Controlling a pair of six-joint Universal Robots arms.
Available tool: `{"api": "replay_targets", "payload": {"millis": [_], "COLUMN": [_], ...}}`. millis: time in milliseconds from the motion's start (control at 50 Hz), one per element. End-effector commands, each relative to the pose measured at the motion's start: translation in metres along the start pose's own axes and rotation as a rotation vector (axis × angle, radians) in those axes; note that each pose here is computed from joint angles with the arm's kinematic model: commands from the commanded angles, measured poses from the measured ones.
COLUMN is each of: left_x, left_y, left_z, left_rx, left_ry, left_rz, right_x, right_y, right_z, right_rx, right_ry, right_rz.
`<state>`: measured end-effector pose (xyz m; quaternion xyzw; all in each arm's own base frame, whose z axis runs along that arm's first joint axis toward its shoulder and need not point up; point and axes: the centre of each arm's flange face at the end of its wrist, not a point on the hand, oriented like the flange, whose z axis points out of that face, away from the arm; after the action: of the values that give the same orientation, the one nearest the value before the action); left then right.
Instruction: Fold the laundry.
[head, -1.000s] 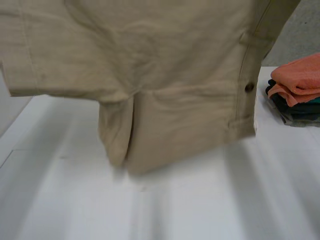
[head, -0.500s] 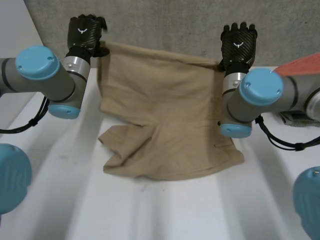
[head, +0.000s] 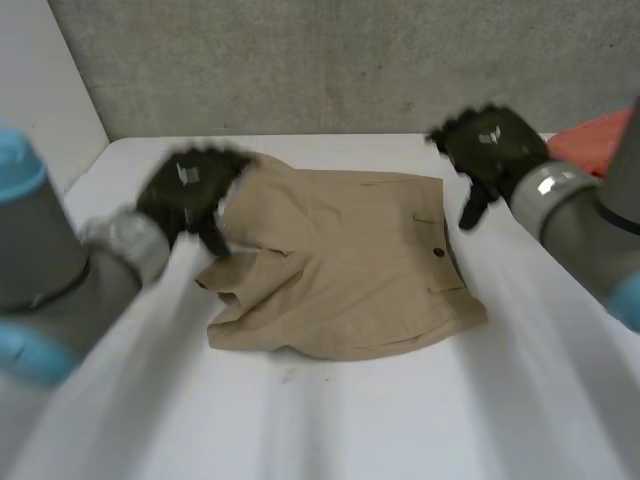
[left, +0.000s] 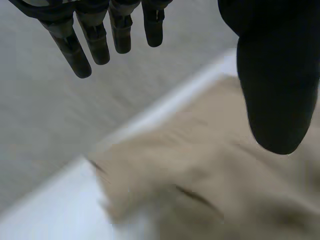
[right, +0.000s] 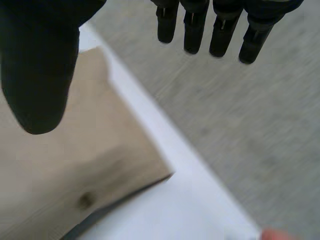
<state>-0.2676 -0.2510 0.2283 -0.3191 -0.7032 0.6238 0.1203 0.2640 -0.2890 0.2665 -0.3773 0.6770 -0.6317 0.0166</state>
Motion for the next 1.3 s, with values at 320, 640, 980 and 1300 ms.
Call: {"api": "replay_targets", "payload": {"millis": [320,640,980,1300], "left_x": [0.020,0.010,0.011,0.002], "left_y": [0.100,0.105,0.102,0.092], "left_z": [-0.038,-0.006,0.033,0.052], "left_rx": [-0.232,-0.184,-0.125,-0.033], "left_ry": [0.067,0.005,0.000,-0.061], "left_rz": [-0.057,-0.024,0.095,0.129], "right_x": [-0.064,-0.065,-0.066,-0.069], "right_y": [0.122,0.134,0.139,0.130], "right_z": [-0.027,-0.021,0.001,-0.008], "right_rx": [-0.097,-0.059,-0.028,-0.018], "right_ry": [-0.221,-0.155,-0.090,-0.087], "right_rz": [0.026,0.005,-0.042,-0.047]}}
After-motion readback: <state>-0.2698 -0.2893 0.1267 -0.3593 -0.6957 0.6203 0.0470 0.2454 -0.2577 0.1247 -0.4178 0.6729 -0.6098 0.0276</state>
